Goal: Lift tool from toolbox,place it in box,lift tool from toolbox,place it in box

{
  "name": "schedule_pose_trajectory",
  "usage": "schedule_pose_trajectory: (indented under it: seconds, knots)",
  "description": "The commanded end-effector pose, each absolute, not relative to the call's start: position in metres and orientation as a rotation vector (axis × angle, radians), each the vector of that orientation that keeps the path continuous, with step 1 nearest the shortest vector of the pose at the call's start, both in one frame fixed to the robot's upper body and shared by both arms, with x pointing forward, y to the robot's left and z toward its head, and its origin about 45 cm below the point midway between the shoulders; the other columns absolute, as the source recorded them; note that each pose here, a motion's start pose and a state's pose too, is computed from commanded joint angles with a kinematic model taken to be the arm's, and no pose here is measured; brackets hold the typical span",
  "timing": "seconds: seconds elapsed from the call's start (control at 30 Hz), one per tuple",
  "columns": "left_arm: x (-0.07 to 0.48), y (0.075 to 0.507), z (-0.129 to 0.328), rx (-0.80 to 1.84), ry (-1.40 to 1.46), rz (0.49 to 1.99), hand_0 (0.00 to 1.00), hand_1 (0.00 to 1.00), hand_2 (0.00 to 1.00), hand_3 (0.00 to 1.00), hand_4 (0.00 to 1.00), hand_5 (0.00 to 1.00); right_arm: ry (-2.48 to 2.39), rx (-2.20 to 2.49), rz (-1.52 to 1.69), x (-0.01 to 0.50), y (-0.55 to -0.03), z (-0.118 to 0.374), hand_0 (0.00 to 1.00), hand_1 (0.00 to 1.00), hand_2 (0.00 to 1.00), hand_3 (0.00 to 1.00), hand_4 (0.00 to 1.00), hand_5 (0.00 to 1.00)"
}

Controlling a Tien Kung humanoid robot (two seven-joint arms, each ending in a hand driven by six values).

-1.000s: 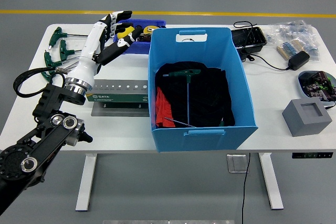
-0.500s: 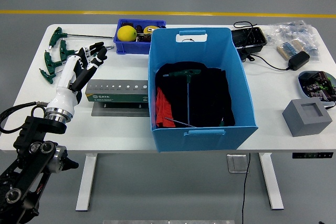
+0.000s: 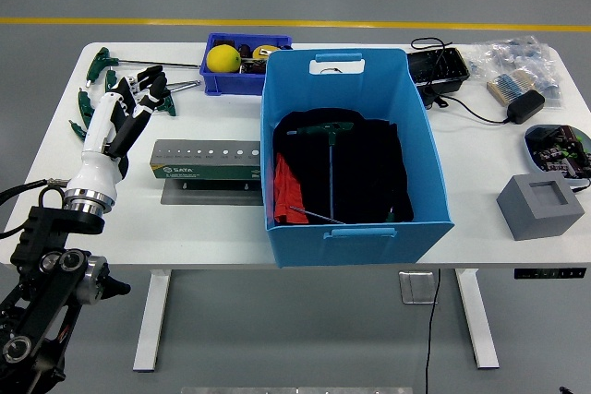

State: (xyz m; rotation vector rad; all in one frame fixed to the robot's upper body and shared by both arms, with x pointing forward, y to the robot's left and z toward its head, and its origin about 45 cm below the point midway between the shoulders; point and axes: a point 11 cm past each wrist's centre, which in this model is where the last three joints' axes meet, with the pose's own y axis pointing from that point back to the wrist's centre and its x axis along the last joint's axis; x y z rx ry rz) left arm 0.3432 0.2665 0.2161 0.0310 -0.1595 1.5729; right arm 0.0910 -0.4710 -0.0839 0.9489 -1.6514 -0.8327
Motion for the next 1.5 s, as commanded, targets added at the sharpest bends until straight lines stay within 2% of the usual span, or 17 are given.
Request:
schedule_pose_trajectory:
  seconds: [1.0,1.5]
  knots:
    - [0.346,0.282,0.228,0.007,-0.199,1.610,0.753,0.746,0.804,0.765,0.921,0.795,-1.782,0.892,-0.874,0.079,-0.483,-0.081,0.681,0.661,0.719,0.567,0.766,0.697]
    - [0.347,0.286,0.239,-0.007,-0.239,1.606,0.748,0.745,0.796,0.763,0.921,0.786,-1.832,0.900,-0.955,0.085,-0.467,-0.087,0.697,0.672,0.722,0.571,0.770,0.691]
